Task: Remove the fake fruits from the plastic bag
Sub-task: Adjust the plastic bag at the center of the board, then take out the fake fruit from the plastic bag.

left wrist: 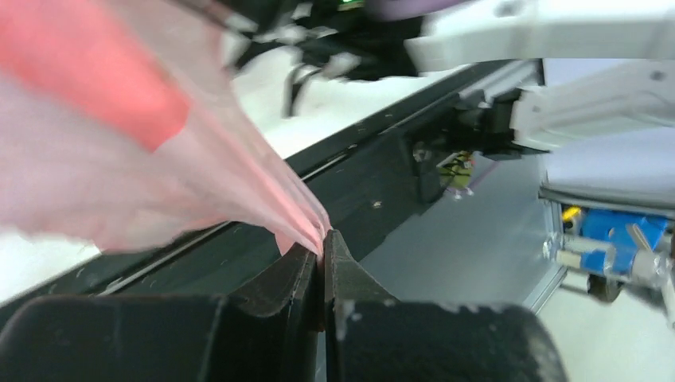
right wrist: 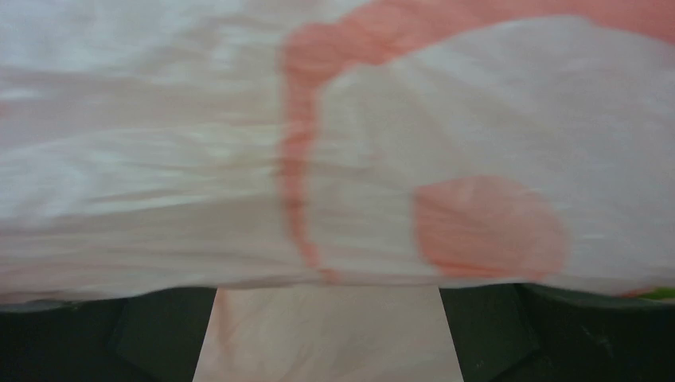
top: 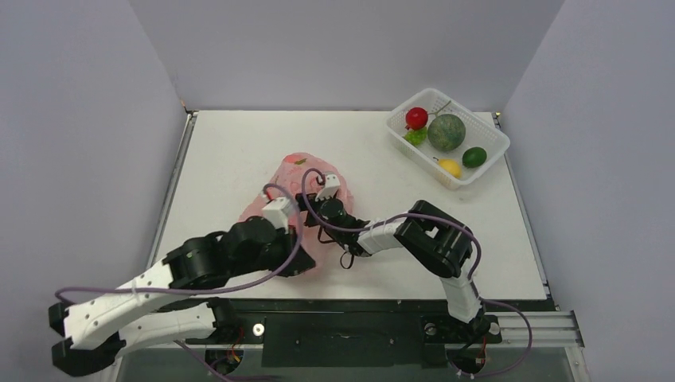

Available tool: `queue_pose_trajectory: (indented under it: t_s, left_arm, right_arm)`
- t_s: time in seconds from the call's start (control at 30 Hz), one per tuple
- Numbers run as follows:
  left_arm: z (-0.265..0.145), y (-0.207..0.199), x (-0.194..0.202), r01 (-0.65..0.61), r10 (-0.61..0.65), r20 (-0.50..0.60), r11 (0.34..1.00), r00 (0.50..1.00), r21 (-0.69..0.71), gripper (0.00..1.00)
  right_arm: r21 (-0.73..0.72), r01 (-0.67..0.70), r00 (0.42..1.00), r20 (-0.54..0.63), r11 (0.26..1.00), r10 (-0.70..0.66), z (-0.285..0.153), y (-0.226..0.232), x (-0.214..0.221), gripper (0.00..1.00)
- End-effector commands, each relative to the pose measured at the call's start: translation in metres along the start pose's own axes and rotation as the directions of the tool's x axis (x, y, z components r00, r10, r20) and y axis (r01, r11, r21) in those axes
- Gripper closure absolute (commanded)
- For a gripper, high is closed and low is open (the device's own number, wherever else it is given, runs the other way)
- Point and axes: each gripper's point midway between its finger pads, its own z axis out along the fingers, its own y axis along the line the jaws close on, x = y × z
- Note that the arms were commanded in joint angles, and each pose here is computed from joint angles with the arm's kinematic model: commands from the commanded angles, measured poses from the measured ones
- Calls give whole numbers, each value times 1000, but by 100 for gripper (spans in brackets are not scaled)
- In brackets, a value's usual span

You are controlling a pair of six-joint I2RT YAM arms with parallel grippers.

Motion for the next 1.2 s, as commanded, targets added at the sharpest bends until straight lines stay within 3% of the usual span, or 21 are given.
queue_pose_trajectory:
  t_s: [0.0, 0.07, 0.17, 0.33, 0.5, 0.63, 0.8, 1.0, 1.17]
  left_arm:
    - [-13, -146, -21, -196, 206, 15, 904, 978, 381, 100]
    - [-10, -141, -14, -236, 241, 23, 922, 970, 309, 100]
    - [-11, -100, -10, -193, 191, 33, 961, 981, 198, 100]
    - [-15, 3, 13, -12, 14, 43, 999, 999, -39, 100]
    - [-24, 56, 31, 118, -113, 64, 989, 992, -88, 100]
    - [-32, 62, 28, 150, -145, 96, 988, 985, -47, 100]
    - [-28, 67, 31, 100, -92, 75, 989, 993, -110, 100]
    - [-20, 70, 37, 66, -59, 51, 986, 997, -153, 100]
    - [-19, 73, 35, 78, -68, 69, 985, 995, -155, 100]
  right_arm:
    - [33, -80, 987, 145, 996, 75, -17, -25, -56, 4]
    - [24, -74, 988, 140, 997, 70, -28, -31, -56, 3]
    - [-16, -52, 993, 110, 998, 54, -39, -27, -48, 2]
    - [-71, -4, 998, 57, 997, 8, -57, -11, -27, 0]
    - [-58, 69, 997, 42, 996, -66, -60, -6, -22, 0]
    - [-10, 98, 994, 38, 995, -98, -51, -13, -21, 0]
    - [0, 196, 980, -18, 981, -196, -53, -14, -3, 0]
    - [-126, 228, 970, -60, 965, -237, -49, 14, 18, 0]
    - [-131, 248, 959, -109, 960, -262, -52, 16, 39, 0]
